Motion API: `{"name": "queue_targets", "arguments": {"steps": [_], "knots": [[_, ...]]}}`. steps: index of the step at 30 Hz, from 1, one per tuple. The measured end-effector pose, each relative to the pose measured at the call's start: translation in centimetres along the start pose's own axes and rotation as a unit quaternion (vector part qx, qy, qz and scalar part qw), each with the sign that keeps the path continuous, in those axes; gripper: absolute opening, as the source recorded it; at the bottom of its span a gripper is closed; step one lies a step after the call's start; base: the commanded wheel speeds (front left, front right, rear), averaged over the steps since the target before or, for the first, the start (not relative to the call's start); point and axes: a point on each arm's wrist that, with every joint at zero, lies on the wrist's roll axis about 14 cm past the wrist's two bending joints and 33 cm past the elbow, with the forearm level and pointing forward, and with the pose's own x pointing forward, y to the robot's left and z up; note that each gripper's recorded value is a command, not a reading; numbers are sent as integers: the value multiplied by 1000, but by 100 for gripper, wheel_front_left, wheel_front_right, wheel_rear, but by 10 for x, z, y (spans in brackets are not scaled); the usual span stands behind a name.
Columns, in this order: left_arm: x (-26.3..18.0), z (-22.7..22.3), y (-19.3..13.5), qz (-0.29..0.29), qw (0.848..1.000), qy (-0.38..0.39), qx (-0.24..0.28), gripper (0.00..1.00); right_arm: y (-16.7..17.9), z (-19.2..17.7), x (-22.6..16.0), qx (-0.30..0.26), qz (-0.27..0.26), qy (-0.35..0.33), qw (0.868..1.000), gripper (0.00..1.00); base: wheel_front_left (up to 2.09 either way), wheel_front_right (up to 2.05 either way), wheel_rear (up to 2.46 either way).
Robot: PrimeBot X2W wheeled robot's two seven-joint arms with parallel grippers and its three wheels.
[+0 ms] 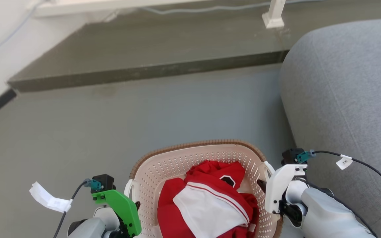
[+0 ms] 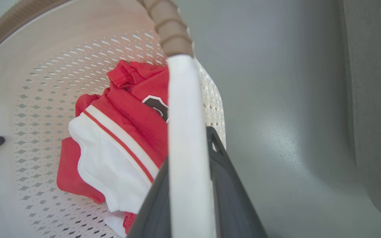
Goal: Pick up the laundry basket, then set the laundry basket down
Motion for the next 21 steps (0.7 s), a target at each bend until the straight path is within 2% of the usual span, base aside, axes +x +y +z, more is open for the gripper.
{"name": "queue_targets", "arguments": {"steps": [21], "knots": [[-11, -1, -10, -3, 1000, 17, 19, 0, 2, 0, -15, 2, -2, 11, 1000, 0, 0, 0, 0]]}}
